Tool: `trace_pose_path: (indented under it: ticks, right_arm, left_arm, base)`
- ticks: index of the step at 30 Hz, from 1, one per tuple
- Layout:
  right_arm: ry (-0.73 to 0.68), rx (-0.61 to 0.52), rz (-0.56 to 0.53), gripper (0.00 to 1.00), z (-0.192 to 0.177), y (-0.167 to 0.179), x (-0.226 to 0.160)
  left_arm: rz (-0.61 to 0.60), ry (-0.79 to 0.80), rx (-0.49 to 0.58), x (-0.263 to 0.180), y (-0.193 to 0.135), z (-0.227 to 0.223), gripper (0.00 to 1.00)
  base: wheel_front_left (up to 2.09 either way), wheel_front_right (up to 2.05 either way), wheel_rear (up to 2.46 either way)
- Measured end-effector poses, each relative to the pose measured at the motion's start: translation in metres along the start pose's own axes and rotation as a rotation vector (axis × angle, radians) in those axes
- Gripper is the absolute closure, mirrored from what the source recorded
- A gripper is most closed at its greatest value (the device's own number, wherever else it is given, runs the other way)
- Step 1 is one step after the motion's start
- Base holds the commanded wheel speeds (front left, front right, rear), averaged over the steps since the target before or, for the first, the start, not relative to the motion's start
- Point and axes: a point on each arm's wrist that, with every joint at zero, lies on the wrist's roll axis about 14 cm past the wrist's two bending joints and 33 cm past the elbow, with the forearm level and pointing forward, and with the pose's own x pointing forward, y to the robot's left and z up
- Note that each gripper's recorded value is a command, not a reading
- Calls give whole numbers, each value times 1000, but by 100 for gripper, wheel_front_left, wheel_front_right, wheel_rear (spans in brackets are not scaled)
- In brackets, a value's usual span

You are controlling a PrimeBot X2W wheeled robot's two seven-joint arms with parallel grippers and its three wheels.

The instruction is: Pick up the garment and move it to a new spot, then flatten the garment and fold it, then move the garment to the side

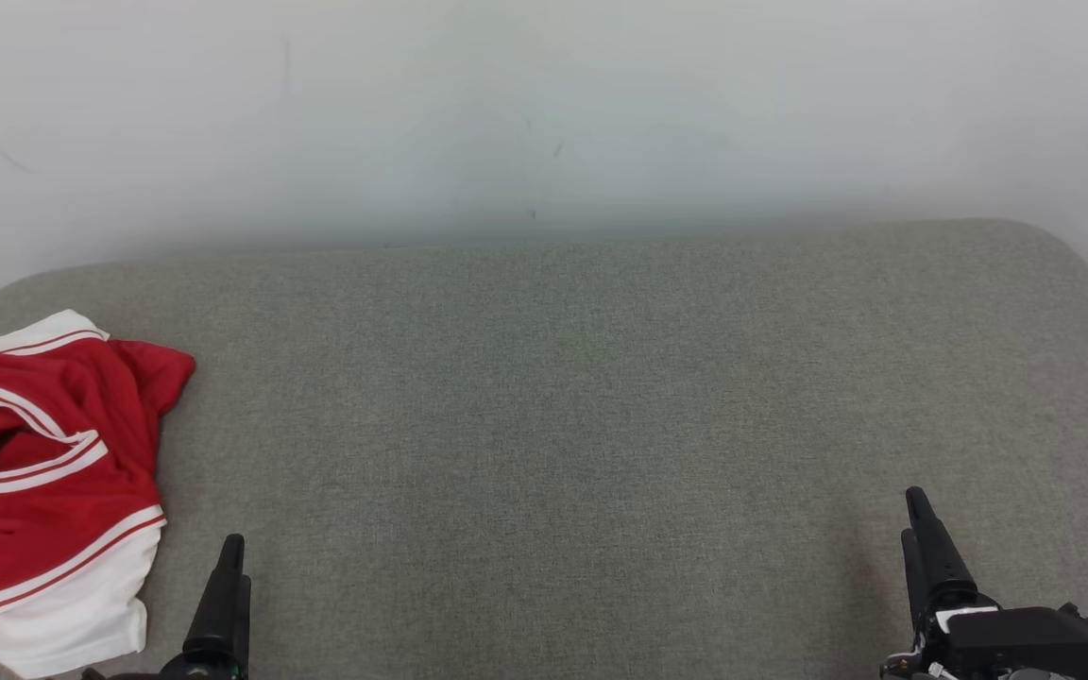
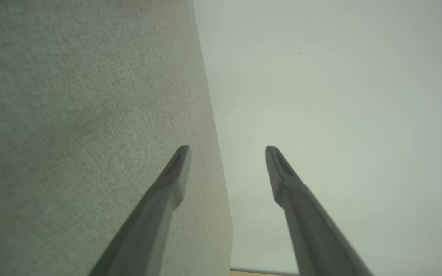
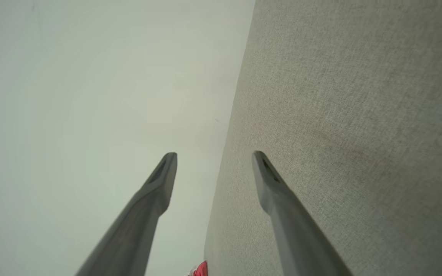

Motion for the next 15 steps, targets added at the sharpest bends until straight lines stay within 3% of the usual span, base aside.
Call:
trace_pose_path:
  ticks: [15]
  right_arm:
    - [17,-318,21,0,-9,6,2]
  left_arm:
    - [-5,-21,294,0,-10,1,0]
  base:
    - [0,0,0]
